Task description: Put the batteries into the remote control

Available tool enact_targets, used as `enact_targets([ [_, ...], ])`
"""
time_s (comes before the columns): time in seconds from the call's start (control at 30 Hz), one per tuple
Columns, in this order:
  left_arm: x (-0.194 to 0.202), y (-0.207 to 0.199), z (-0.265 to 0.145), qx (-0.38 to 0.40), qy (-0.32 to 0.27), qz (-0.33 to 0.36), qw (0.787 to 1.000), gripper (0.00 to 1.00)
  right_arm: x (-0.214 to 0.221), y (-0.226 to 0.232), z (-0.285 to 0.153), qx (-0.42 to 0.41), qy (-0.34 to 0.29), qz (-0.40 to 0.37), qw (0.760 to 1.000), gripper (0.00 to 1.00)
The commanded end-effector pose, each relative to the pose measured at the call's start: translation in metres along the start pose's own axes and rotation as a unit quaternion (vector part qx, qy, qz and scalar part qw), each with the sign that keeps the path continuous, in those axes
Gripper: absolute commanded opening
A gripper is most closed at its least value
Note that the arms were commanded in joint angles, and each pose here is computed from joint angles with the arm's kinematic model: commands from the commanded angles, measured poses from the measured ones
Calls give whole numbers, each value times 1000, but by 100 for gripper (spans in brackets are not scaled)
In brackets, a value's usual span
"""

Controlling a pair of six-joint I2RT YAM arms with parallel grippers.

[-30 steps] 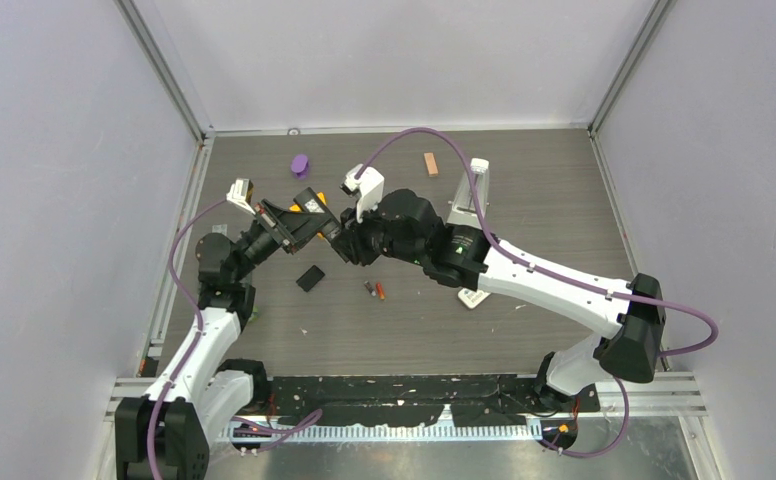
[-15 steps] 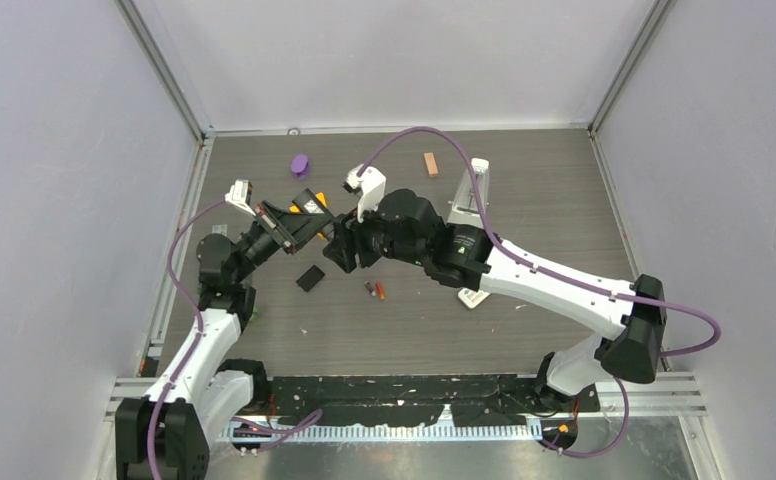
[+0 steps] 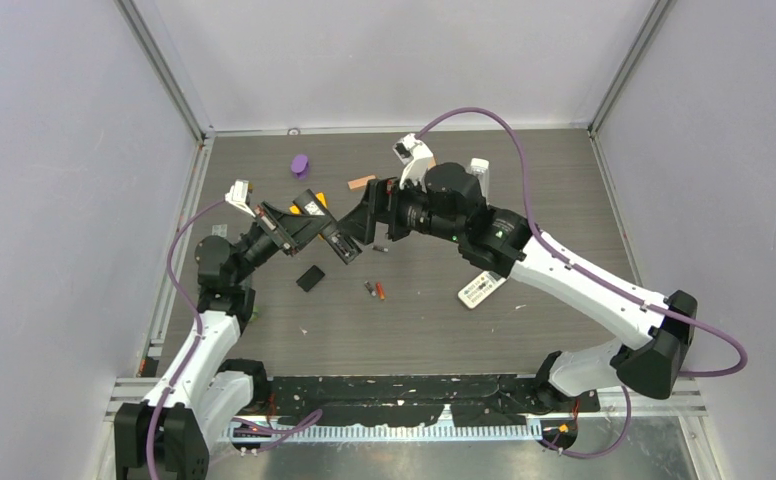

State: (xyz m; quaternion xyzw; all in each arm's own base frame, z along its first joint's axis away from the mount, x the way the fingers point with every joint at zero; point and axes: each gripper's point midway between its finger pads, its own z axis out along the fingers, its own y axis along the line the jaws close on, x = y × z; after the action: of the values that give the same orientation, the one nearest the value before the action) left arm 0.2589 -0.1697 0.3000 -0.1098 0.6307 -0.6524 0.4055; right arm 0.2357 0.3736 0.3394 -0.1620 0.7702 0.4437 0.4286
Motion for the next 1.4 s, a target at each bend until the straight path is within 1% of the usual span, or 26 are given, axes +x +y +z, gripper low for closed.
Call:
enact_targets([
  [0.0,-1,-27,-2,39,2,39,998,0,6,12,6,-54,30,81,995,100],
  [0.07,-2,-28,-2,39,0,39,998,0,15,9,12,-58,55,121,989,100],
  [0.2,-2,-25,-1,36,0,35,999,0,28,18,18,-95,80,170,977,99],
  [0.4,-4,-25,0,36,-2,33,999,0,39,18,29,-105,102,201,969,97],
  [0.63,-2,-28,0,41,1,42,998,0,46,16,39,-117,106,244,957,100],
  [0.77,-1,-27,-1,41,4,44,998,0,50,14,43,-122,114,263,950,95],
  [0.9,-1,-29,-1,44,5,50,998,0,54,10,45,-122,118,281,945,88],
  [1.03,0,-31,-2,47,5,58,997,0,54,6,44,-123,108,295,941,84],
  [1.37,0,-31,-2,50,4,61,997,0,58,4,45,-131,106,301,939,72],
])
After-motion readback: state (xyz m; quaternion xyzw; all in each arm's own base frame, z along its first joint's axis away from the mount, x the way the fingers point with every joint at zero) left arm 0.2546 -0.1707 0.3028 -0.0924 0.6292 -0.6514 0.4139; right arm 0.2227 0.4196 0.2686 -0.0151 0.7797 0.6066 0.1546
